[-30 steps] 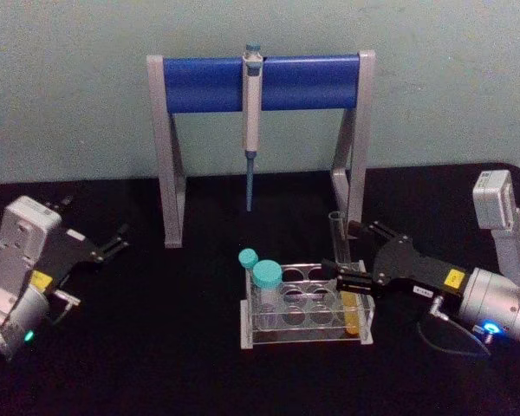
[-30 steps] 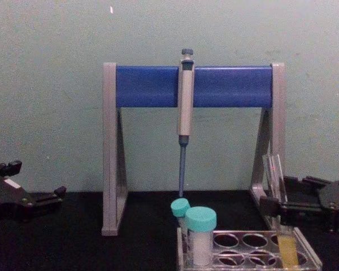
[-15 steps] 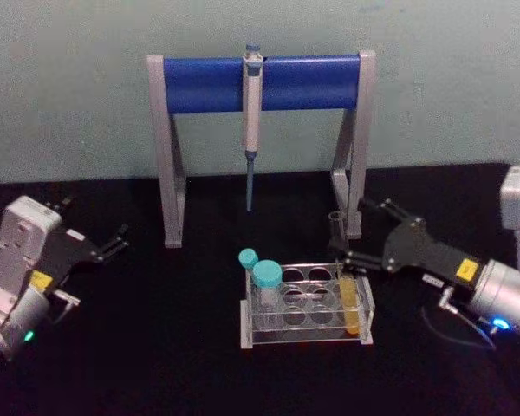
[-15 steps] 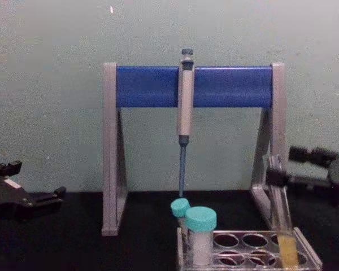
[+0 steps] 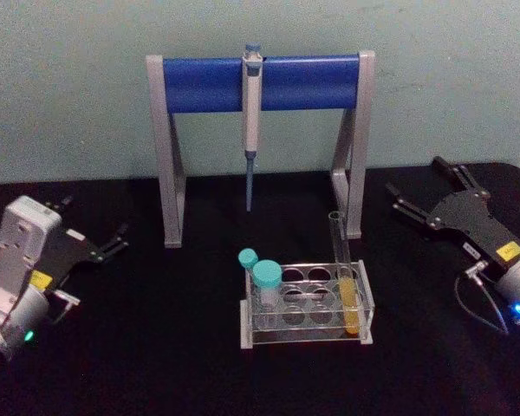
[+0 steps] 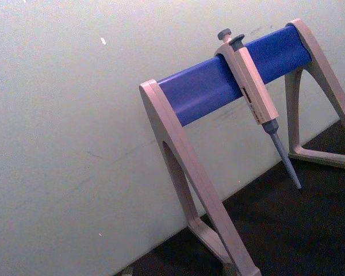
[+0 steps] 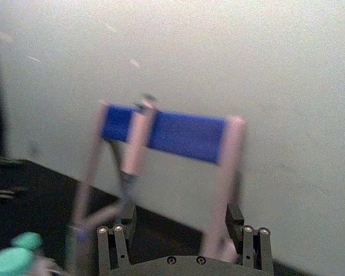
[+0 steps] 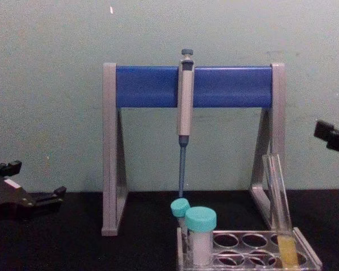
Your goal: Pick up the test tube from the test tube rack, shake it, then place it back into the test tube rack.
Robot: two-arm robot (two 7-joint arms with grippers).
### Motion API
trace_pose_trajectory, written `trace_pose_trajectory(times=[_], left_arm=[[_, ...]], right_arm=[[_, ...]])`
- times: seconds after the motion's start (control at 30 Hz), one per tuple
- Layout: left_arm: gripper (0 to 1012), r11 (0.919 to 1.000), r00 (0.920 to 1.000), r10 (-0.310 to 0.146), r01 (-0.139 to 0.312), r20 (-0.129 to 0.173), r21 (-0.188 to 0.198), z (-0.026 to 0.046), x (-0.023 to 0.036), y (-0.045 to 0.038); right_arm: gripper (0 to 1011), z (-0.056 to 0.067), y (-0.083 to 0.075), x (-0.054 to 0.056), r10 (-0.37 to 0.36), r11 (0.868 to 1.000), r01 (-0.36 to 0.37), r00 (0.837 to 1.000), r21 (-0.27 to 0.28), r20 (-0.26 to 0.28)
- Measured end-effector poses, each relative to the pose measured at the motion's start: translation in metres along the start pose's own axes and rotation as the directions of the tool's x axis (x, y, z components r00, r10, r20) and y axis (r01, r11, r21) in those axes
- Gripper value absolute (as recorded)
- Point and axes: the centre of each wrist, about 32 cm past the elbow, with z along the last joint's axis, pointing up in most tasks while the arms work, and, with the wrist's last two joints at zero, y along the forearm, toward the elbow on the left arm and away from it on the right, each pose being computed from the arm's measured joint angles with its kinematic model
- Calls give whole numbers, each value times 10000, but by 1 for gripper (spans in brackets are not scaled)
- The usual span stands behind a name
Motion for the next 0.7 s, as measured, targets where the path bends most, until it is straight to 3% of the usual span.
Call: trace_pose_trajectory(times=[0.1,0.2,0.53,0.7], left_arm=[[1001,10000,10000,0,0,0,1,0,0,0],[1001,10000,10000,0,0,0,0,0,0,0],[1001,10000,10000,1,-1,1,0,0,0,0],[1001,10000,10000,-1,1,1,1,0,0,0]], right_arm=[[1000,-49,12,-42,-967,9930,971,9953,-672,91],[1000,-143,38,-79,-1737,9733,1729,9848,-1508,81],[1000,-319,103,-91,-2157,9353,2038,9764,-2892,-94],[1000,-371,110,-80,-2163,9297,1979,9760,-3105,-254]])
